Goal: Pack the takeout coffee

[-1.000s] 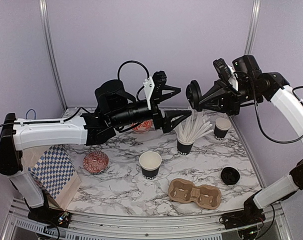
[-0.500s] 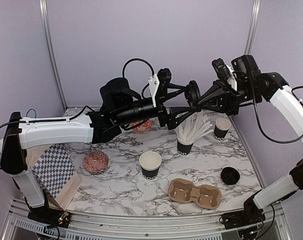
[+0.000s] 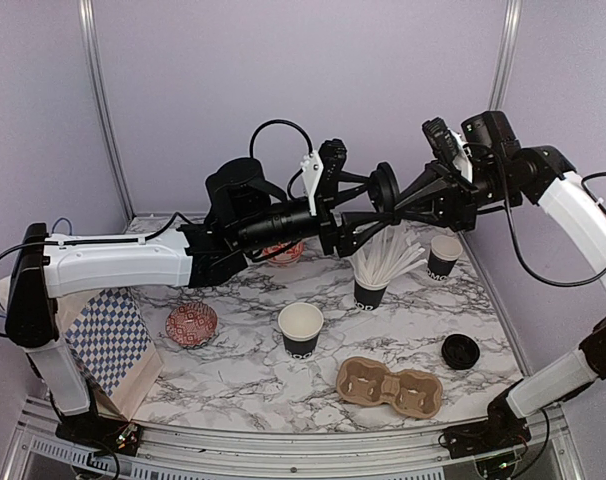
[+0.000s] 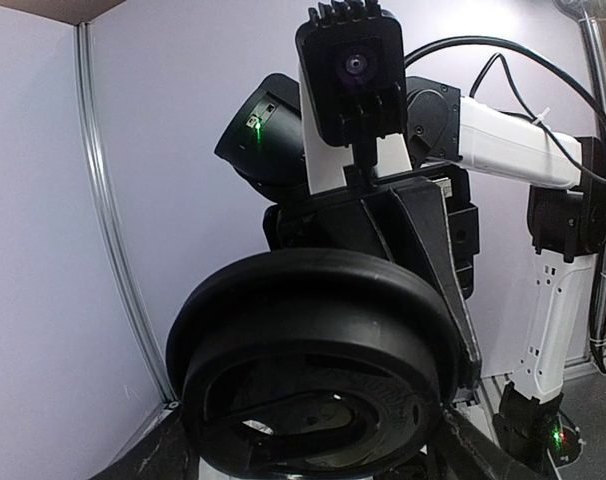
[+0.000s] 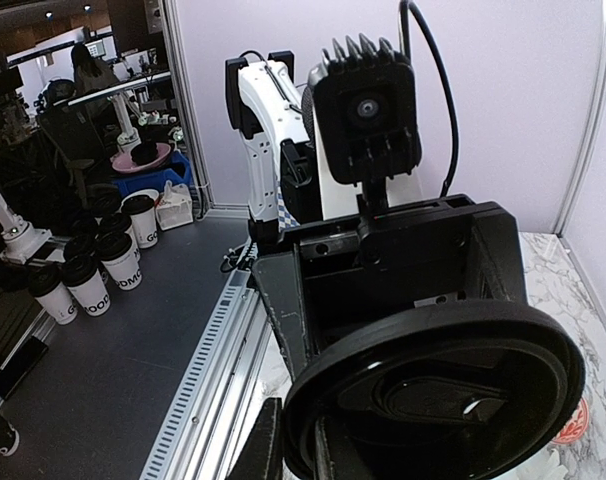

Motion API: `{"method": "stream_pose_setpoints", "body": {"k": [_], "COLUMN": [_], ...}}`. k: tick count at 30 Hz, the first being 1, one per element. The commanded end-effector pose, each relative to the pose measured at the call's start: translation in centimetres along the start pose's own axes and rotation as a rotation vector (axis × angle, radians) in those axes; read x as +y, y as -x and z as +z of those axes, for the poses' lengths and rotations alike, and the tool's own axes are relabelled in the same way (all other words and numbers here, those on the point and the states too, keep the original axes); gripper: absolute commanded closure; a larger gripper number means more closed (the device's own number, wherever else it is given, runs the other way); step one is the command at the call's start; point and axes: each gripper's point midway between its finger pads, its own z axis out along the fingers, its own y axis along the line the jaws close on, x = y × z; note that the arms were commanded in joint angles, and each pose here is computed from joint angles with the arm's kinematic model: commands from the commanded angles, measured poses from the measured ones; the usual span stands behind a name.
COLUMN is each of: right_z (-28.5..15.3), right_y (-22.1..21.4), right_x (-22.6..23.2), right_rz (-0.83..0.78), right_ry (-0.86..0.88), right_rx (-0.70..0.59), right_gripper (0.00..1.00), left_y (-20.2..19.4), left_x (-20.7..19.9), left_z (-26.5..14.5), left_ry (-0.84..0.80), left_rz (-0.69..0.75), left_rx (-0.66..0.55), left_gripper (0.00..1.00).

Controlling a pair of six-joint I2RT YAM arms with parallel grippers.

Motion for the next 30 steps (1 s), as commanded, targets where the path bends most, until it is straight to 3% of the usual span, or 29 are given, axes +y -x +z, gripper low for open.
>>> {"method": "stream_pose_setpoints", "body": {"k": [1,5,9,13,19,24,30], "right_z": [0.3,0.3,-0.2,-0.4,-0.8,0.0,1.8], "right_y": [-0.2,-0.7,-2.1,-5.0,-11.4,-16.0,-18.4], "right_x": [-0.4,-1.0,-1.8,-3.2,-8.4,-9.2,-9.2], "right_rz": [0.007,0.017,0.0,0.032,0.135,0.195,0.188], "right_ry": [-0.013,-0.046,-0.151,-0.235,-0.448,-0.425,-0.409], "right_rx": [0.006,0.029,0.105,0.168,0.297,0.368,0.436], "right_gripper": [0.88,0.67,0.57,0.53,0.53,0.56,0.58], "left_y": [1.6,1.5,0.0,-3.4,-11.1,-13.5,-15.8], "left_x": [0.2,0.4,0.6,1.2,1.9,1.3,1.3], "left_z": [-0.3,-1.3,-3.1,-5.8,-11.5,-15.5,-17.0], "left_ry": [0.025,0.055,0.095,0.172,0.283,0.309,0.287], "left_rz": [0.009,0.004,-0.01,-0.028,-0.092,-0.177,-0.26], "left_rx": [-0.042,-0.024,0.075,0.293,0.839,1.025,1.176], "left_gripper": [0.25,0.26,0.26,0.25,0.25,0.25,0.26]}}
